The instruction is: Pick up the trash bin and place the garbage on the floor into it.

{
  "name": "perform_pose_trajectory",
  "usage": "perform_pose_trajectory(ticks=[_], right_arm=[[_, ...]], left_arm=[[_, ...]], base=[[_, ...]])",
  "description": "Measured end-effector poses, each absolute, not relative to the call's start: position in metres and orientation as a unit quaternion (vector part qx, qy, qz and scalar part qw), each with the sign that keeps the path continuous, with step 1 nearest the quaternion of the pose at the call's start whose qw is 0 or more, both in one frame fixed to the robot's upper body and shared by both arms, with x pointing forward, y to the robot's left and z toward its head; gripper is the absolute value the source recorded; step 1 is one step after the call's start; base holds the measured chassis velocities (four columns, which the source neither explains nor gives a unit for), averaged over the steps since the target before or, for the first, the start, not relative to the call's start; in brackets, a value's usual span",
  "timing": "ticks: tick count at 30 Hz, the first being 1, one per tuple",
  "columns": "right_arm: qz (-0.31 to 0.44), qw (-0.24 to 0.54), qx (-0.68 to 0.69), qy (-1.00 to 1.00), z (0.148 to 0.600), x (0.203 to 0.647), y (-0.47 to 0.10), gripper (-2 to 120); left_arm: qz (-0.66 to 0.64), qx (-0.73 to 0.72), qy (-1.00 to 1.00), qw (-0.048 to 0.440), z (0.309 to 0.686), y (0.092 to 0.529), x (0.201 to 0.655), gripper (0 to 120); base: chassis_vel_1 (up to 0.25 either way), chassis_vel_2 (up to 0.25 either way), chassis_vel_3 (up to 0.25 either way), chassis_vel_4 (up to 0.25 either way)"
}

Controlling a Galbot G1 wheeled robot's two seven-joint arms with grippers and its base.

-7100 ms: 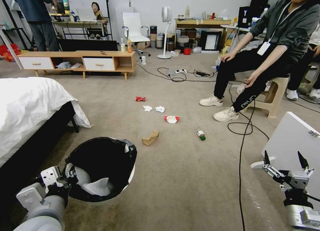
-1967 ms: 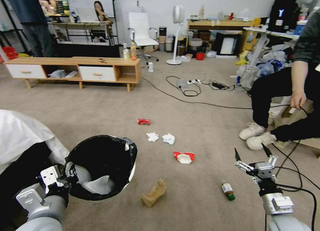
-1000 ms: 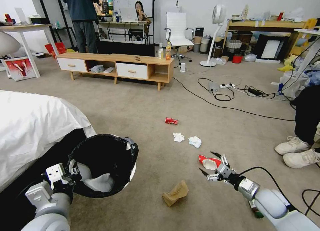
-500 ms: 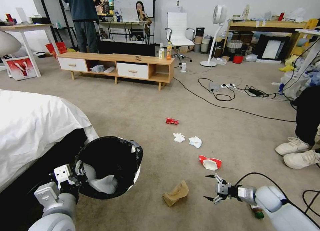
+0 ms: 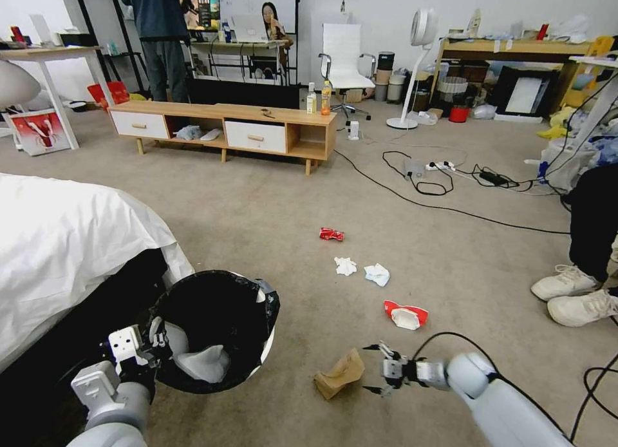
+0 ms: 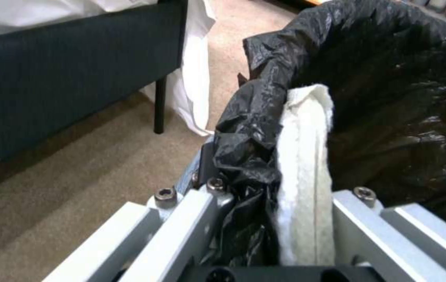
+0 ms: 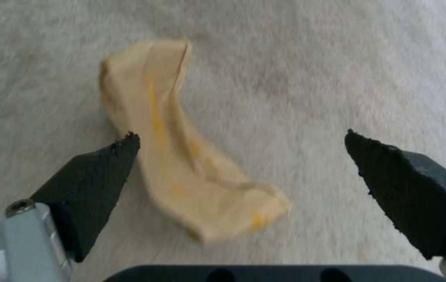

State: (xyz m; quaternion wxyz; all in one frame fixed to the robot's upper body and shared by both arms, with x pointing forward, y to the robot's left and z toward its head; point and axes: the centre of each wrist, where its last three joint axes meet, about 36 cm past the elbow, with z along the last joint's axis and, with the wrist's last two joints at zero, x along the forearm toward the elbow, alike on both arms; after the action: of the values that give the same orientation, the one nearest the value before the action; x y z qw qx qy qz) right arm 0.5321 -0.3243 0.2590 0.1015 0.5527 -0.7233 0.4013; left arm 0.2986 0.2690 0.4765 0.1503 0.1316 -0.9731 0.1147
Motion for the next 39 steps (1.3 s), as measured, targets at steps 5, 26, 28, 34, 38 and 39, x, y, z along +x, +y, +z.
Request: perform_pose_trajectory(ticks=[5,26,28,34,38,39], right_arm=[[0.401,0.095,0.56,-0.719,0.258,0.54,-0.308,100],[0.373,0.095,0.605,-0.698,0.23,0.532,-0.26,100],[0.37,0.094,0.616,-0.689,0.228,0.528,-0.262,100],[0.367,0.081,0.641,-0.669,0.231,0.524,-0.26,100],[0.37,0.083,0.648,-0.661,0.229,0.52,-0.259,100],[0.37,0.083,0.648,-0.661,0.229,0.52,-0.259,100]], left_arm=[[0.116,0.129,-0.973,0.15,0.476,0.266,0.299,7],[0.113,0.13,-0.974,0.149,0.473,0.26,0.303,7],[0.112,0.13,-0.974,0.148,0.473,0.261,0.303,7],[0.111,0.132,-0.974,0.148,0.473,0.261,0.303,7],[0.111,0.132,-0.974,0.148,0.473,0.261,0.303,7],[0.111,0.132,-0.974,0.148,0.473,0.261,0.303,7]], base=[[0.0,0.0,0.0,0.0],[0.0,0.0,0.0,0.0],[0.0,0.0,0.0,0.0],[0.0,0.0,0.0,0.0],[0.0,0.0,0.0,0.0],[0.0,0.0,0.0,0.0]])
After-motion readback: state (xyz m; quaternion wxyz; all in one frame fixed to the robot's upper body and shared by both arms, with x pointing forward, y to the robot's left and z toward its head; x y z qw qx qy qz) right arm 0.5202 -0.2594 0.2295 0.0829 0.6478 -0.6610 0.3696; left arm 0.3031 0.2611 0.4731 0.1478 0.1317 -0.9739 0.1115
